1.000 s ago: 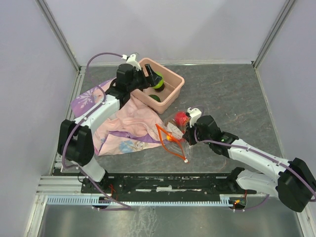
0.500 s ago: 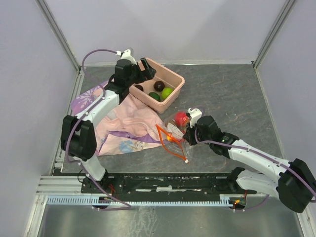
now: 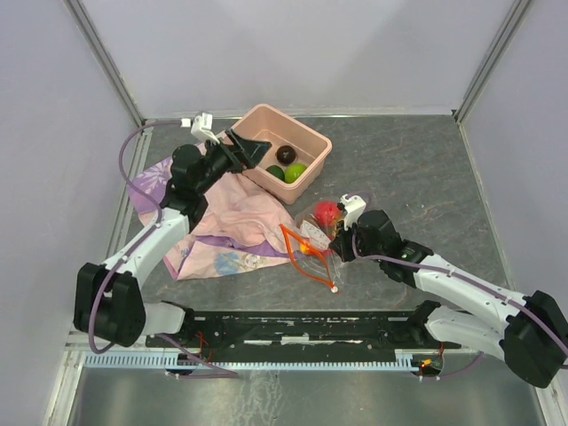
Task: Open the zip-top bag and remove the fake food
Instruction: Place the fake fruit in the bin, then pick up the fake fruit from the zipper food storage bag.
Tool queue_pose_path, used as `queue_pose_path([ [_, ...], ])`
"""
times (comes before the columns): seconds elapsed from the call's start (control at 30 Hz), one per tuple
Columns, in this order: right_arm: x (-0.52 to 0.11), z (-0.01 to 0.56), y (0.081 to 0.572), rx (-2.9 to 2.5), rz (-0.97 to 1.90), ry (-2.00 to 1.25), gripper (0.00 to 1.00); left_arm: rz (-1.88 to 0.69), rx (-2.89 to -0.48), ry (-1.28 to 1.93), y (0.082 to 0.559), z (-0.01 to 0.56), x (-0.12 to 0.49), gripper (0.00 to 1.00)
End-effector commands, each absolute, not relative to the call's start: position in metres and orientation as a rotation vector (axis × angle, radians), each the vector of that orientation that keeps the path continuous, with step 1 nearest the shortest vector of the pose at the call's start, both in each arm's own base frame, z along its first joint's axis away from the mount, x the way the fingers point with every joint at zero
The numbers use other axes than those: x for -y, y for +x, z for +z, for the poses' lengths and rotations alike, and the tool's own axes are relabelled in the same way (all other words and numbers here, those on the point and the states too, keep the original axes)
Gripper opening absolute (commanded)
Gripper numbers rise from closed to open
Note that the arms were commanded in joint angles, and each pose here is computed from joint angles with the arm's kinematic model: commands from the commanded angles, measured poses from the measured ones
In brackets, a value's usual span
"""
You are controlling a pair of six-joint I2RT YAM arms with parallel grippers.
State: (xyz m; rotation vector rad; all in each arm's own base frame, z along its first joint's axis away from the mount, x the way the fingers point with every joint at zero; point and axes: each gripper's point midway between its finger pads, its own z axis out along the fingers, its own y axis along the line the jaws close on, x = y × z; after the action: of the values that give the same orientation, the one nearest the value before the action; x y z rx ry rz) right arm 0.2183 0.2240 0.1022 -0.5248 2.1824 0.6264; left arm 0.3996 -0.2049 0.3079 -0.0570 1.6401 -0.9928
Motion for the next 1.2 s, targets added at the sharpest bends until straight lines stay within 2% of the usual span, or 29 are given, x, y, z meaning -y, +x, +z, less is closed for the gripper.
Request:
queue_pose_path([
  [0.0,-0.232,0.119,0.221,-2.107,0.685,-0.504,0.05,-1.228,-1.567,0.011,0.353,0.323,0.219,0.92],
  [0.3,-0.232,0.123,0.222,-2.085,0.702,-0.494,0.06,-1.386,-1.572,0.021,0.266,0.275,0.213,0.88],
  [0.6,-0.234,0.130,0.228,-2.076,0.731,-0.460,0.06,-1.466,-1.591,-0.058,0.209,0.228,0.214,0.82],
  [0.8,-0.236,0.127,0.230,-2.085,0.755,-0.450,0.06,-1.500,-1.608,-0.092,0.190,0.210,0.224,0.67],
  [1.17,-0.237,0.126,0.229,-2.085,0.780,-0.430,0.06,-1.526,-1.765,-0.091,0.175,0.174,0.264,0.49],
])
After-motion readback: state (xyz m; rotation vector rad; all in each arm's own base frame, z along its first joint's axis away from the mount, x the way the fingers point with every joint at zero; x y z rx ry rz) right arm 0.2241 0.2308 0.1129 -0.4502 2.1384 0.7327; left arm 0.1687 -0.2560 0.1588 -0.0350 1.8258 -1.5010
